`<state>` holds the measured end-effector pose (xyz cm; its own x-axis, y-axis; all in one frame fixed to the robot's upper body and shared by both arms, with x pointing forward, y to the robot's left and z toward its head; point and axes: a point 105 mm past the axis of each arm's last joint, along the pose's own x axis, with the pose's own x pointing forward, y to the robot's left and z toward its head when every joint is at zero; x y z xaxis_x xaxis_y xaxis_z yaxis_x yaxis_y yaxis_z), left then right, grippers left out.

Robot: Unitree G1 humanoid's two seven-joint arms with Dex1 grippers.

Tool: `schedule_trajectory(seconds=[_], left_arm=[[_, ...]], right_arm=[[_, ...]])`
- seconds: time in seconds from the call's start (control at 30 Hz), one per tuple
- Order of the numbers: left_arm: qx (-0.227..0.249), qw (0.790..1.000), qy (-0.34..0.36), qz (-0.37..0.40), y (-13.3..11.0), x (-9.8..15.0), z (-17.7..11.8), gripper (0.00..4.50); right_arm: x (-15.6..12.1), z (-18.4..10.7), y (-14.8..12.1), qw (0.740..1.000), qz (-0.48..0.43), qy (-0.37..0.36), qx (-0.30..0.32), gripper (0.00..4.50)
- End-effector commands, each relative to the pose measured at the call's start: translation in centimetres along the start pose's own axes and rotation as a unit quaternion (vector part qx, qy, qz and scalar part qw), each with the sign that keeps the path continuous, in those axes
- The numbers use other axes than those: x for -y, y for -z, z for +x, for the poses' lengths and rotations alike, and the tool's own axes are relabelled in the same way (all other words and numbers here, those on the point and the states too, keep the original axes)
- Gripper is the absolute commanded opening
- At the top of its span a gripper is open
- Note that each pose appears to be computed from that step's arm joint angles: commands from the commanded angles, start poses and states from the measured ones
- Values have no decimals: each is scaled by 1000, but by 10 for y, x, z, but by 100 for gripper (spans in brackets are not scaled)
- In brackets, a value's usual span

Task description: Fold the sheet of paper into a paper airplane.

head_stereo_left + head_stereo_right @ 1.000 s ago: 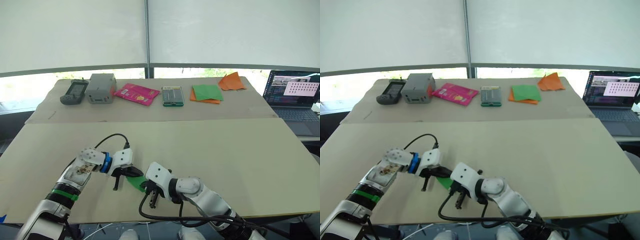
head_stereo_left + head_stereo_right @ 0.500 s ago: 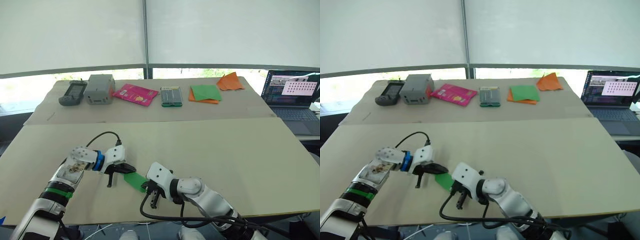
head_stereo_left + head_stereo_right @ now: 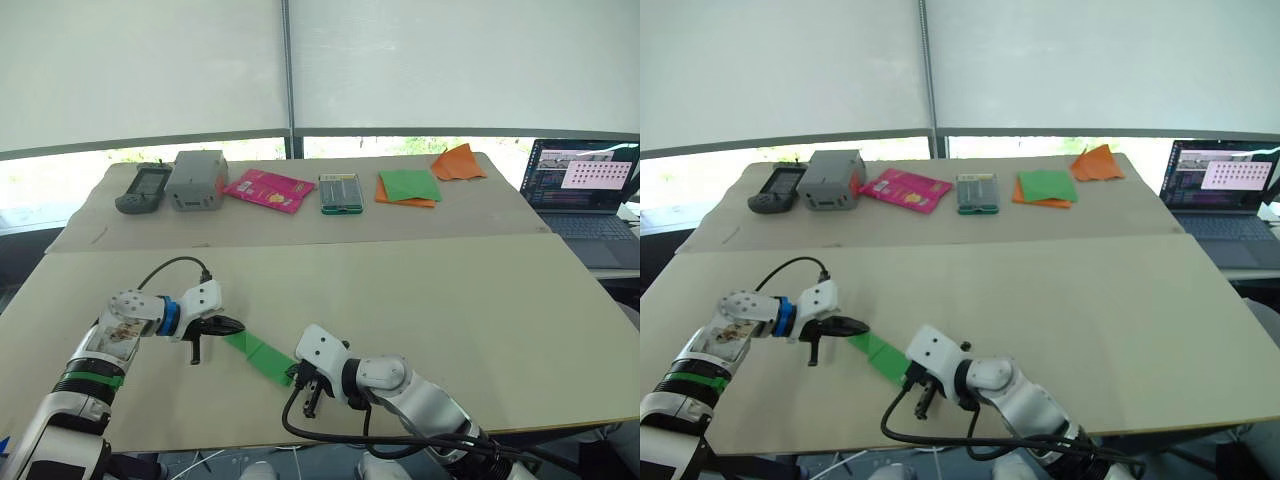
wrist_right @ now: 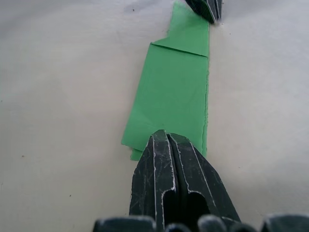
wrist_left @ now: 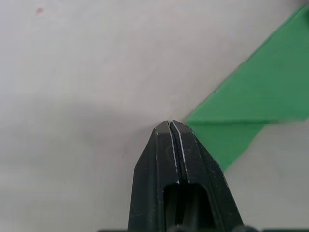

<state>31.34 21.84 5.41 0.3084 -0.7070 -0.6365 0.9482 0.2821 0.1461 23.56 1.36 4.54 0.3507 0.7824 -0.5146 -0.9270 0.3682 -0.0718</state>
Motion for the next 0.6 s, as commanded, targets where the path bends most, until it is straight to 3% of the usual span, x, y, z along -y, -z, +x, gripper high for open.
schedule_trajectory(seconds=[0.03, 0.3, 0.5, 0.6], left_arm=[[-71, 996, 14, -47, 40, 14, -1, 0], [-49, 997, -1, -53, 34, 8, -2, 0], [34, 997, -25, -71, -5, -10, -12, 0], [81, 993, 12, -90, -27, 1, -12, 0]], right_arm=[[4, -1, 46, 995, 45, 13, -92, 5], [4, 0, 45, 995, 41, 8, -94, 5], [3, 0, 45, 995, 40, 6, -95, 5], [3, 1, 46, 995, 39, 5, -95, 5]])
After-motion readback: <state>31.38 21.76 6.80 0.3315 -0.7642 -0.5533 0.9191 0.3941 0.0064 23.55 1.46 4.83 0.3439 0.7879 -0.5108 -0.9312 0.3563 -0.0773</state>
